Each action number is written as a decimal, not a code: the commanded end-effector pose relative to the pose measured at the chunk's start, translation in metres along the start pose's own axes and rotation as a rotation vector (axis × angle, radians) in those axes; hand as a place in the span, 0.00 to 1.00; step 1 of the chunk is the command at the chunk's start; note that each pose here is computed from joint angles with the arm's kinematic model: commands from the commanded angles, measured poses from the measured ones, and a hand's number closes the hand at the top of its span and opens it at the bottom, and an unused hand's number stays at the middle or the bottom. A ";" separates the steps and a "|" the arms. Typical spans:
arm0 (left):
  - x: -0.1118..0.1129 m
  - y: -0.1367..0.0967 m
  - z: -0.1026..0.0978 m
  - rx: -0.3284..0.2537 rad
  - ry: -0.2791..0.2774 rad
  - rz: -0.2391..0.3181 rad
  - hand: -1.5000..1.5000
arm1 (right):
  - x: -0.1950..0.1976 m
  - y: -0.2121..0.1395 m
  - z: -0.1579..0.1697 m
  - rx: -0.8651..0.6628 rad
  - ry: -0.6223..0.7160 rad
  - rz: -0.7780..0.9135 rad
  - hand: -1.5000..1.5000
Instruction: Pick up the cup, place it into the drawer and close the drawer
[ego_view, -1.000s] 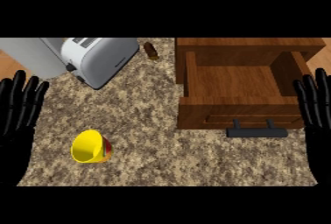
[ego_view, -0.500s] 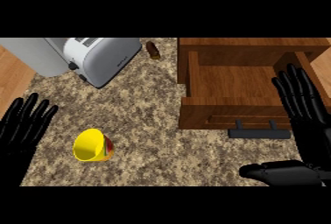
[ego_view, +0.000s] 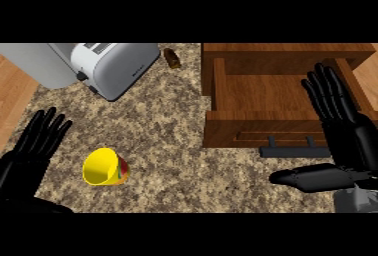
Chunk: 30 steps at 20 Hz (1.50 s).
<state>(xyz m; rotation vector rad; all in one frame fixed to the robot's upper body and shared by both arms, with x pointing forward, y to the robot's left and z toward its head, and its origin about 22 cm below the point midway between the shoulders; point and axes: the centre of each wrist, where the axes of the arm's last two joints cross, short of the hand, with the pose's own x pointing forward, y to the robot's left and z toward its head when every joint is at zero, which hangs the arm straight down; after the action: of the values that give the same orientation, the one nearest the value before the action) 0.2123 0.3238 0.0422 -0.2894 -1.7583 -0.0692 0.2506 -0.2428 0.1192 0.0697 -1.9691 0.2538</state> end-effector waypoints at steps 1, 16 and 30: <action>-0.021 0.007 -0.007 0.023 0.064 -0.001 0.00 | -0.004 -0.024 -0.010 0.013 -0.020 -0.005 0.00; -0.123 0.045 0.007 0.093 0.154 -0.055 0.00 | 0.015 -0.009 -0.027 -0.032 -0.029 -0.010 0.00; -0.172 0.070 0.027 0.112 0.119 -0.068 0.00 | 0.016 -0.005 -0.026 0.022 -0.022 0.018 0.00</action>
<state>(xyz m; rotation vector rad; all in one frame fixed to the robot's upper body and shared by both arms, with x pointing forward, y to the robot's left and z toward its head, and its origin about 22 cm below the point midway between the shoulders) 0.2324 0.3569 -0.1361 -0.0843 -1.5976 -0.0597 0.2673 -0.2532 0.1446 0.0647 -1.9938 0.2711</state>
